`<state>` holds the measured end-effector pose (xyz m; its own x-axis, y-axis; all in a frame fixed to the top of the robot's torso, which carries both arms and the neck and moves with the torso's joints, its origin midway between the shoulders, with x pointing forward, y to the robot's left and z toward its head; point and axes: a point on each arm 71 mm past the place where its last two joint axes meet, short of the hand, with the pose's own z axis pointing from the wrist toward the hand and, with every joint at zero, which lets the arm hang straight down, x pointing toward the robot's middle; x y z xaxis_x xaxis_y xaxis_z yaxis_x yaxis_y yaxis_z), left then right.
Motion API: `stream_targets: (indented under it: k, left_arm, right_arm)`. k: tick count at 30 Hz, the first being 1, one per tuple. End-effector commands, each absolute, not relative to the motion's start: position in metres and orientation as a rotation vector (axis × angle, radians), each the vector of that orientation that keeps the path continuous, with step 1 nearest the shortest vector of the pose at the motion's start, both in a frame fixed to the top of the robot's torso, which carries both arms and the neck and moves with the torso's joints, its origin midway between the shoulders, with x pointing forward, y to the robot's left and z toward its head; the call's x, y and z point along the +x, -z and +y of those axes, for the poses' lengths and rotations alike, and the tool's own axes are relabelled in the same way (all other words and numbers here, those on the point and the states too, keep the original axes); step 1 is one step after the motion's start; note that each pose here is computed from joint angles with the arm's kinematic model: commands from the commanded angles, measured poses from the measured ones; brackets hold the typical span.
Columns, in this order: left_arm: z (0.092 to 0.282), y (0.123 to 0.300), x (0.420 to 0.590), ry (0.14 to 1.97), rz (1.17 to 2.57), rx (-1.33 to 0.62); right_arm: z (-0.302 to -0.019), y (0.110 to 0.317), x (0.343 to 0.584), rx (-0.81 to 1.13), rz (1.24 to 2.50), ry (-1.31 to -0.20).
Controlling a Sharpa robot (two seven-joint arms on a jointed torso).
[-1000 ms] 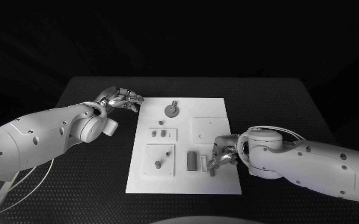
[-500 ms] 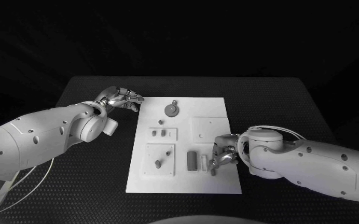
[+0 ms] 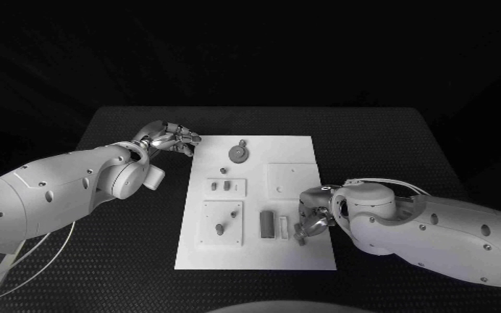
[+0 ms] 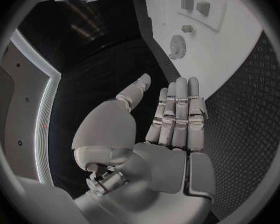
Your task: Assemble the parts on the task board
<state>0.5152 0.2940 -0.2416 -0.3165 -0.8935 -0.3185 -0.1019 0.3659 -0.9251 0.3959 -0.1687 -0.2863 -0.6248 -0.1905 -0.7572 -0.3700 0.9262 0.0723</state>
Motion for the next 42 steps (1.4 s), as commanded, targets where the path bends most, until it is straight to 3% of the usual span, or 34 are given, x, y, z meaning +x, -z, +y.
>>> stream_targets:
  k: [1, 9, 24, 34, 42]
  left_arm:
    - [0.2923, 0.2411, 0.5151, 1.076, 1.699, -0.88]
    - [0.2925, 0.2411, 0.5151, 1.074, 1.699, -0.881]
    - [0.2919, 0.2413, 0.5152, 1.074, 1.699, -0.881]
    - [0.2919, 0.2414, 0.5151, 1.07, 1.699, -0.883]
    - [0.2917, 0.2414, 0.515, 1.071, 1.699, -0.882]
  right_arm:
    - [-0.1825, 0.2947, 0.3973, -0.491, 2.237, -0.093]
    - [-0.1829, 0.2933, 0.3982, -0.535, 2.204, -0.053]
    - [-0.1793, 0.2979, 0.3944, -0.515, 2.295, -0.106]
    - [-0.1774, 0.3015, 0.3987, -0.571, 2.278, -0.055]
    - [-0.176, 0.3011, 0.4001, -0.561, 2.243, -0.086]
